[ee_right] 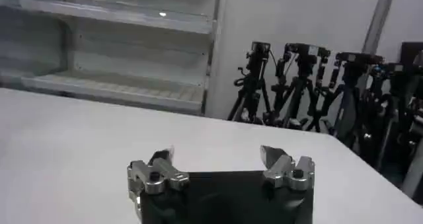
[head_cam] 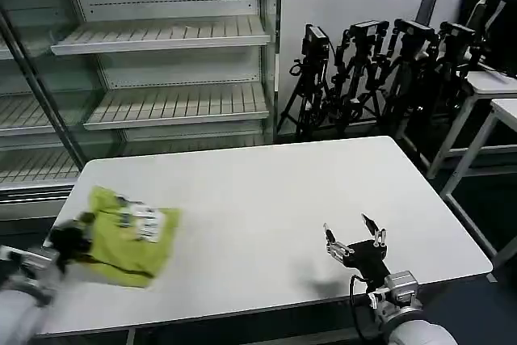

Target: Fold and organize the clothes.

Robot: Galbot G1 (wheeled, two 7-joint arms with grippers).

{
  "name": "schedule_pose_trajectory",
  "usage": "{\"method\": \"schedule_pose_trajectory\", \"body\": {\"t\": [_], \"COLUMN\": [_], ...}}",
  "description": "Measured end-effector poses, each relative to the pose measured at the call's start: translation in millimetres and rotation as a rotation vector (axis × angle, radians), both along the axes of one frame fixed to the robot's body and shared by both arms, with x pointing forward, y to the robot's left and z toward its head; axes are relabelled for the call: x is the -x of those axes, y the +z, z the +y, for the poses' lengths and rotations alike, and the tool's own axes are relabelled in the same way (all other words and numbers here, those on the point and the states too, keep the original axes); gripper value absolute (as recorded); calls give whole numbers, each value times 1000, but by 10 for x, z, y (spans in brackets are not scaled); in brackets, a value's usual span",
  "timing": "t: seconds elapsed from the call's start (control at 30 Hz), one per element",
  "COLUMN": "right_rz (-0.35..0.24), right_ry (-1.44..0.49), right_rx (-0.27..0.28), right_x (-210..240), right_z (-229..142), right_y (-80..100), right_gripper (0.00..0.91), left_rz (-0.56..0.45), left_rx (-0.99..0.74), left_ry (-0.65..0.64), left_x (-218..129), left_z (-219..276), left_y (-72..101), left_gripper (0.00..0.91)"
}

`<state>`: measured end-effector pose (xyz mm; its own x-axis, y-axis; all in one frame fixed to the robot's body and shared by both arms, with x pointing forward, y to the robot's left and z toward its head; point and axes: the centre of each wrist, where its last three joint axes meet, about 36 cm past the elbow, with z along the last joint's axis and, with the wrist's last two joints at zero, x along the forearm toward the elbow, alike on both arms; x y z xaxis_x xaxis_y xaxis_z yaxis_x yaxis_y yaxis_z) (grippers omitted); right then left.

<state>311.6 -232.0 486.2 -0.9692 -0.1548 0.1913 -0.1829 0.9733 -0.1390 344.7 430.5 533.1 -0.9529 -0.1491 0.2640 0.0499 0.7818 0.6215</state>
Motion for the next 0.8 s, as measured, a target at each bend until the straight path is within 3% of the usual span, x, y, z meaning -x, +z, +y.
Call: {"method": "schedule_pose_trajectory", "body": {"t": [0.2,0.33,0.43,0.53,0.67,0.8], "right_rz": [-1,-3,-3,-4,-6,-11], "right_ry": [-4,-10,-18,-29,-39,-50], "right_rx": [-3,-2,-2,-2,1,9], "right_x": [26,48,70,88,104,103], "right_z": [-7,-16,-32,-55,-81,-116], "right_y": [0,11,17,17,29,44], "right_gripper": [907,907,907,907,907,907], "left_rz": [-56,-113,-110,-98,-56,-40], "left_rx": [-323,-462,-485,-468,-355,-214], "left_ry": [14,-7,-24,-53,-136,-244], "left_x": [73,188,270,313,351,403], "left_z": [168,-113,-350,-610,-1159,-1824], "left_y": [412,452,249,-94,-651,-976], "left_gripper": [10,10,20,20,20,20]}}
